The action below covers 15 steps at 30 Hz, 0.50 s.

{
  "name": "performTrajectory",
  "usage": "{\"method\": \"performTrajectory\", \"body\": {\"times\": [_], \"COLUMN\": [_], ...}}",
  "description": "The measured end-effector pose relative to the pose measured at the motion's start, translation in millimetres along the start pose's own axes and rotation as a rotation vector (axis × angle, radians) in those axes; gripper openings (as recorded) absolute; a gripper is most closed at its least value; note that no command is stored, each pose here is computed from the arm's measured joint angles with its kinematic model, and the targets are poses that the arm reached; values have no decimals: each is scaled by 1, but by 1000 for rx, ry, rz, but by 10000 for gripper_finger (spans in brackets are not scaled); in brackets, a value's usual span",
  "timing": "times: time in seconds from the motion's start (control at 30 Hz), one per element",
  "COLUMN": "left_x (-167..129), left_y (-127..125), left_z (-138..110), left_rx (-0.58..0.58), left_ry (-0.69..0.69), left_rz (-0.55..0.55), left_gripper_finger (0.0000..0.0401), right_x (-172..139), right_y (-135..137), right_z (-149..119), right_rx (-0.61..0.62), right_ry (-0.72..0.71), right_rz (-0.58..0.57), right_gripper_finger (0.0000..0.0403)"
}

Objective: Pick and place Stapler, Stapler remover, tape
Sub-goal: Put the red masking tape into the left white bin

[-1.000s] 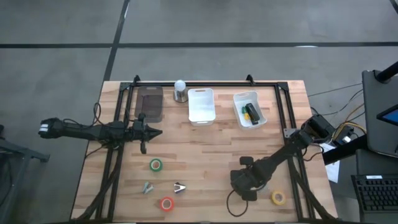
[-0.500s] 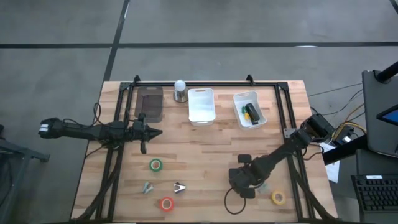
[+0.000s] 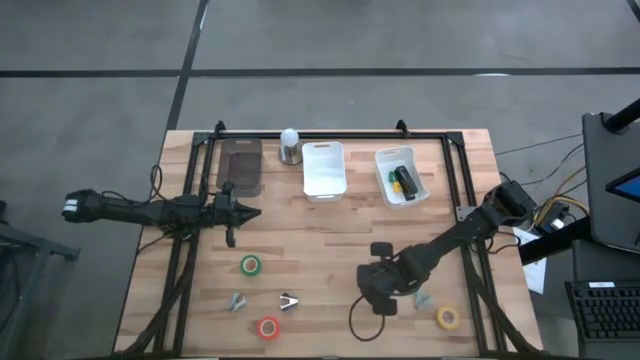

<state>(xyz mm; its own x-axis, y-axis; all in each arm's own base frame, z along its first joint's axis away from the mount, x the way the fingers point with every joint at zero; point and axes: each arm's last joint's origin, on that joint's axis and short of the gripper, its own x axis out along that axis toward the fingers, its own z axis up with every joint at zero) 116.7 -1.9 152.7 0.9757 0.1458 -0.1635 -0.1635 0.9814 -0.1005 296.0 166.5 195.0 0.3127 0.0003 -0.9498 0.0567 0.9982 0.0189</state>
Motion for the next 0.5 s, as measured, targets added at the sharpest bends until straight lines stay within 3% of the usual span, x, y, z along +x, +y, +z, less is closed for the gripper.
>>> {"method": "performTrajectory", "body": {"times": [0.5], "left_x": [0], "left_y": [0], "left_z": [0], "left_rx": [0], "left_ry": [0], "left_rz": [0], "left_gripper_finger": [12], "right_x": [-4], "right_y": [2], "right_z": [5], "right_rx": [-13], "right_ry": [-19], "right_rz": [8], "right_gripper_finger": [48]}}
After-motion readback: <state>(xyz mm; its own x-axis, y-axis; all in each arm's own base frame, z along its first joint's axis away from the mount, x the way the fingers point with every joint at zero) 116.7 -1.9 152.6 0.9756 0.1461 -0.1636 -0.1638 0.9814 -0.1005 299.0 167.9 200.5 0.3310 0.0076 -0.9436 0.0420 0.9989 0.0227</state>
